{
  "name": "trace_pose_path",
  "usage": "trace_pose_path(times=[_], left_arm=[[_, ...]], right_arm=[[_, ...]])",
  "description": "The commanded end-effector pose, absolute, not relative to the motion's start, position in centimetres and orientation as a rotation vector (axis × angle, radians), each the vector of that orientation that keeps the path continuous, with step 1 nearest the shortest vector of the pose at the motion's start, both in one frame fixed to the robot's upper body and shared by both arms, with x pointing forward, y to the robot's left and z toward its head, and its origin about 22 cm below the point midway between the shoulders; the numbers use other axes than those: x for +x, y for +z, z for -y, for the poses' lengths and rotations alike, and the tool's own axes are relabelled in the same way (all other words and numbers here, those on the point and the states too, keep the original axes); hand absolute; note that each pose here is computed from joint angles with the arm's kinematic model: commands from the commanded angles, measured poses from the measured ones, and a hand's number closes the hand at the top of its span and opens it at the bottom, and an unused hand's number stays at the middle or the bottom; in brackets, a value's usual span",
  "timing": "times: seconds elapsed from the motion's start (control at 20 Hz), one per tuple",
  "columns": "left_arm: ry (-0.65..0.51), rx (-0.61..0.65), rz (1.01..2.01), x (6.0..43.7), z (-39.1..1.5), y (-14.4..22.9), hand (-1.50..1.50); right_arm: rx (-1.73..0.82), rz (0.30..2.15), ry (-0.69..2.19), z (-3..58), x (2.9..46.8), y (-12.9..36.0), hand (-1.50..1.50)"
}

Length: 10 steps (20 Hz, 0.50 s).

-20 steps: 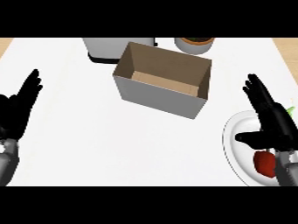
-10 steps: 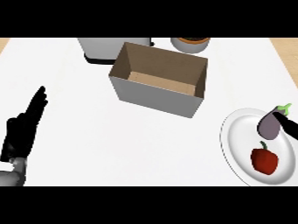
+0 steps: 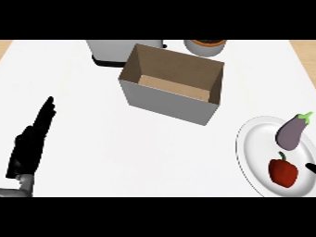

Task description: Pick the bell pepper from the plate and place it in the cardboard box

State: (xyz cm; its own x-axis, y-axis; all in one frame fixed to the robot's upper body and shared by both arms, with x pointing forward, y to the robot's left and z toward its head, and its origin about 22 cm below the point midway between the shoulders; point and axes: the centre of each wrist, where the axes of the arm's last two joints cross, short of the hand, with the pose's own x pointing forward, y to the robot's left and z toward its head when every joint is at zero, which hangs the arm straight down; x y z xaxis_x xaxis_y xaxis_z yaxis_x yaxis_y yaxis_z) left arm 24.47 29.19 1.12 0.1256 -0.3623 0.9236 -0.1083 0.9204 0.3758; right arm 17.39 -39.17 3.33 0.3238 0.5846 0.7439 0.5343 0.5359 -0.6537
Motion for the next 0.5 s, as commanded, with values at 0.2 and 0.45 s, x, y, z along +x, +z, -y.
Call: trace_pose_path(times=[0.2, 0.45], left_arm=[[-0.195, 0.391, 1.456, 24.0, -28.4, 0.7, 0.00], [-0.232, 0.380, 1.451, 24.5, -28.4, 1.2, 0.00]], right_arm=[[-0.950, 0.846, 0.470, 38.5, 15.6, 6.4, -1.50], [-0.838, 0.733, 0.538, 33.9, 17.7, 9.8, -1.50]])
